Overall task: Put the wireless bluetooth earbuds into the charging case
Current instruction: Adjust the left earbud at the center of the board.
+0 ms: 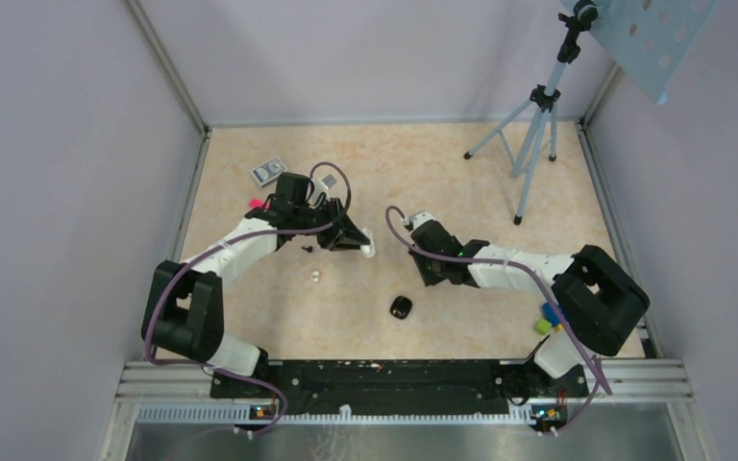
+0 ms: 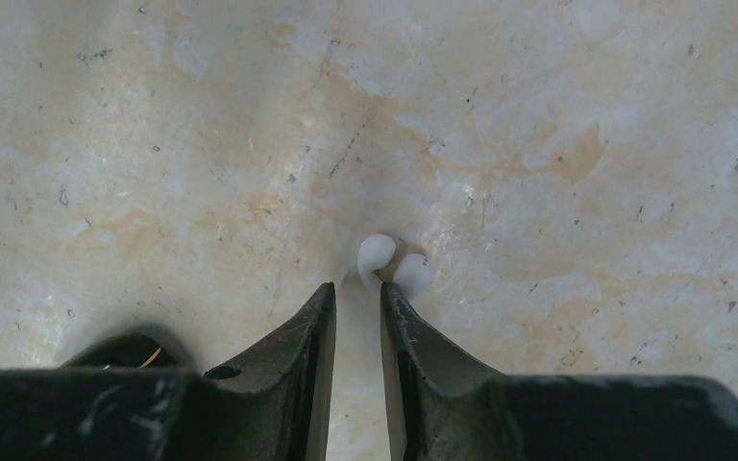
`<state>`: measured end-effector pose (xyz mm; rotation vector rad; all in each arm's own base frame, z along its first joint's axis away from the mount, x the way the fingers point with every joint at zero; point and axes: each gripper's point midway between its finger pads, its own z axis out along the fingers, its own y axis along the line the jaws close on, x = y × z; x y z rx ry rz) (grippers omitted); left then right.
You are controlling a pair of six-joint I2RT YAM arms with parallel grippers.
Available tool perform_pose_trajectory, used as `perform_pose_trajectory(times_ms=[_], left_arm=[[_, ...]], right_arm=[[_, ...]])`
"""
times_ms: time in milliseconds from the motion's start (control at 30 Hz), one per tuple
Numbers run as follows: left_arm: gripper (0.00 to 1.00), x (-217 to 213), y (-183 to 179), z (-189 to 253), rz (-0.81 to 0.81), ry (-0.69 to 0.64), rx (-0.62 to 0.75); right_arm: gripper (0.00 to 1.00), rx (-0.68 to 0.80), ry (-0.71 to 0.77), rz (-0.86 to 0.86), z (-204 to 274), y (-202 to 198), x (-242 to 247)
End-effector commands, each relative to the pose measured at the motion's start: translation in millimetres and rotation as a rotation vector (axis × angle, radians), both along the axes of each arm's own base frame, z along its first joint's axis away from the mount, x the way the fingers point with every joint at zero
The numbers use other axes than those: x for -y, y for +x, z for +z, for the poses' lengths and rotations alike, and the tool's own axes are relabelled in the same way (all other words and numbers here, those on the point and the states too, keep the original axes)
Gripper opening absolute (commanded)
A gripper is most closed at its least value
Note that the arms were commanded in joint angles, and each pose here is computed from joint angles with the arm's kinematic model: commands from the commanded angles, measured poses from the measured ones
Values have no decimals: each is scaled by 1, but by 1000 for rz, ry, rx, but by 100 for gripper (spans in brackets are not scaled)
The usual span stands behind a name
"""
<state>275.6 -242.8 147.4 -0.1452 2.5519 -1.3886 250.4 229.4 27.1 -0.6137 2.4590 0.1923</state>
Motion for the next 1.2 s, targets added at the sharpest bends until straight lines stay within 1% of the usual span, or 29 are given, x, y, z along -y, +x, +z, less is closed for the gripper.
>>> perform_pose_trajectory(times_ms=[0,200,600,700,900,1033,1167], left_arm=[[0,5,9,19,-9,-25,80],[0,7,11,21,-14,-29,84],[0,6,9,19,-18,-27,84],[0,6,9,19,-18,-27,84],[0,7,9,17,-21,-29,80],[0,7,9,17,-21,-30,85],[0,8,8,15,-20,-35,80]], right_arm=[[24,74,-19,7,14,20,-8],[24,92,-64,2,11,29,-3],[24,113,-96,-21,13,45,6],[19,123,-115,-16,15,48,9],[0,142,-124,-22,22,53,11],[0,140,-86,-23,33,53,4],[0,112,-12,-45,43,51,-1]])
